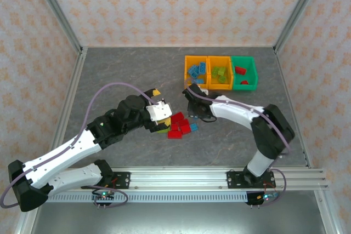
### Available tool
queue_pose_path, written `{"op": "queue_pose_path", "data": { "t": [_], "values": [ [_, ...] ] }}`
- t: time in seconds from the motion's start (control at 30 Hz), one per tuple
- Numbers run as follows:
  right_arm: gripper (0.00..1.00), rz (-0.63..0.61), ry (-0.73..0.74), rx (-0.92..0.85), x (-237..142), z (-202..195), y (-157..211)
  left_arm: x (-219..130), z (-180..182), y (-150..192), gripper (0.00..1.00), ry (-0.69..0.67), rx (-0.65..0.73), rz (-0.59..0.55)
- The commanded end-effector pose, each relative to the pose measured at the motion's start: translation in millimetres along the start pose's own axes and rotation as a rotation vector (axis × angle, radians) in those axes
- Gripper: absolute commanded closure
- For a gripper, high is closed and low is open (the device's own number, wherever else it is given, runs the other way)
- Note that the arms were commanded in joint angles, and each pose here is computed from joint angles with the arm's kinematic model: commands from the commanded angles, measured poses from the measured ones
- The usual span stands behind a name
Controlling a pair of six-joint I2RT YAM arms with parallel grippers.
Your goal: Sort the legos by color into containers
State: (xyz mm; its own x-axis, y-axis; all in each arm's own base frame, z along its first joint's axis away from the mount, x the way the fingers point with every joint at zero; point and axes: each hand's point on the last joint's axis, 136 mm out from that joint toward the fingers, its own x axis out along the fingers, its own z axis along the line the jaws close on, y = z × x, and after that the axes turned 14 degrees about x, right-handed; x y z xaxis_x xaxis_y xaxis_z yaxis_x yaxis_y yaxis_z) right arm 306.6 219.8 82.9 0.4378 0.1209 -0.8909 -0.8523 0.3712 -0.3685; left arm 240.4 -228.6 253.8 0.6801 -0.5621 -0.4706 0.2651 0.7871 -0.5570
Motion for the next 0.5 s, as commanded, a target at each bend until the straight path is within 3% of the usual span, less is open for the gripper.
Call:
{"op": "queue_pose_path", "data": {
  "t": [0.0,0.1,0.23,0.4,0.47],
  "values": [
    [0.86,-0.207,-0.095,0.037,-44.5,15.5,-59.6,-4.2,3.9,-1.9,0.00,-0.014,-0.008,-0.004],
    [0.86,-0.258,-0.130,0.072,-49.1,24.5,-104.7,-2.7,4.0,-1.6,0.00,-0.016,-0.022,-0.003],
    [0.86,-0.277,-0.105,0.087,-25.8,37.1,-160.6,1.1,6.2,1.7,0.00,-0.033,-0.037,0.017],
    [0.84,-0.241,-0.073,0.112,16.8,50.8,-204.1,5.9,19.2,12.0,0.00,-0.105,-0.084,0.084],
    [0.78,-0.227,-0.084,0.108,26.3,59.3,-214.5,6.9,23.0,15.3,0.00,-0.128,-0.089,0.104]
  ]
}}
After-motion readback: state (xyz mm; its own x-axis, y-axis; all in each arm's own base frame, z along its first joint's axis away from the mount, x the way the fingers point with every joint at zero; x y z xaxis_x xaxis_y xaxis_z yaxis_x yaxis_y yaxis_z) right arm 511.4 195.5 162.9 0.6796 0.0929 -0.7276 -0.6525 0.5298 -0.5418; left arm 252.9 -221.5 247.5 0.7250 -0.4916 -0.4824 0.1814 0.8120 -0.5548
